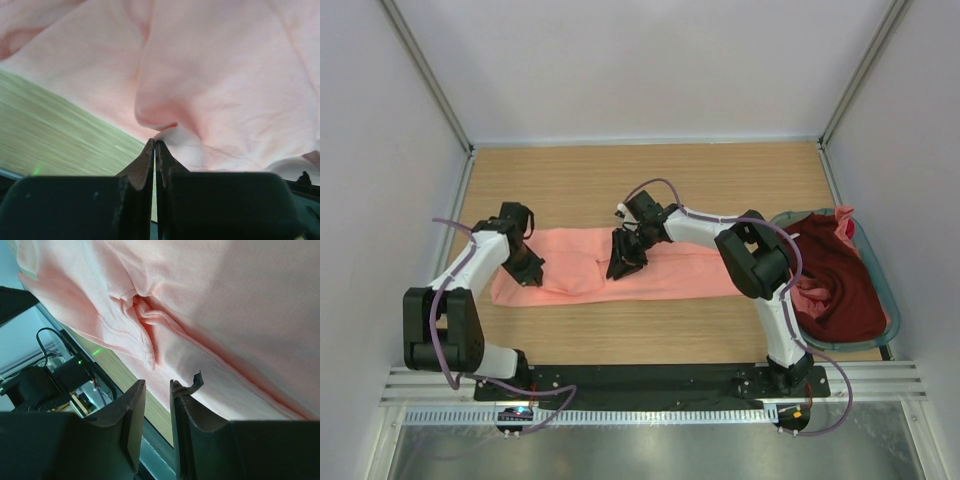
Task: Fold and stack the t-shirts
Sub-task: Fold the tshirt
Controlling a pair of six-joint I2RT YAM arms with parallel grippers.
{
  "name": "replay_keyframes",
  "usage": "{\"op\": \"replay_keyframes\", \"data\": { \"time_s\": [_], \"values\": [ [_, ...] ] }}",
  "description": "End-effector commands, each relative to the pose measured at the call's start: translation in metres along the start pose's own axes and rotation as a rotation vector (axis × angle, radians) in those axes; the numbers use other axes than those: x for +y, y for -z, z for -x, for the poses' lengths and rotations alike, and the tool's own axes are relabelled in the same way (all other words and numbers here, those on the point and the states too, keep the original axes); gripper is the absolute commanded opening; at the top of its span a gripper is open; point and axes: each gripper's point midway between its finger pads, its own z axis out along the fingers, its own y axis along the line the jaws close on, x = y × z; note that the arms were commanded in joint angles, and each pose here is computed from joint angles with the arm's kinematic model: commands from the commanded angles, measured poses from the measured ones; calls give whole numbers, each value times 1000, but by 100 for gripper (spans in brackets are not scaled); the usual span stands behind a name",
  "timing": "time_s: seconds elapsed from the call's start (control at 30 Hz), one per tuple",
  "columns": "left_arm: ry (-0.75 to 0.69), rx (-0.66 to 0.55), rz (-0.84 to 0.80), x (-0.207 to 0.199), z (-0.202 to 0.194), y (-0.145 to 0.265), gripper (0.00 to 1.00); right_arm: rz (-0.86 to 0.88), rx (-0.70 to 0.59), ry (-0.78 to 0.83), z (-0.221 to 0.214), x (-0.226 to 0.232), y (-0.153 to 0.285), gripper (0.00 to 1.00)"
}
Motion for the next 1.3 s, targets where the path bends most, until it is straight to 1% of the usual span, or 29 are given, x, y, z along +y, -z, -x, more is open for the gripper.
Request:
{"op": "replay_keyframes", "data": {
  "time_s": [0.0, 0.17, 0.27, 0.6, 0.73, 1.1, 1.27],
  "values": [
    [-54, -42, -20, -20, 14, 9, 0, 50, -42, 51, 8, 23, 16, 33],
    [-99, -57, -47, -47, 26, 14, 0, 39, -43, 50, 7, 21, 20, 33],
    [-130, -52, -34, -56, 30, 11, 0, 27, -42, 46, 7, 16, 22, 33],
    [-167, -31, -15, -76, 42, -4, 0, 19, -44, 38, 6, 11, 28, 33],
    [-193, -48, -42, -92, 49, 0, 0, 15, -46, 32, 8, 8, 30, 33],
    [-250, -23, -73, -116, 46, -10, 0, 11, -42, 27, 12, 8, 29, 33],
    [-271, -34, -83, -126, 49, -10, 0, 8, -42, 24, 13, 7, 29, 33]
  ]
}}
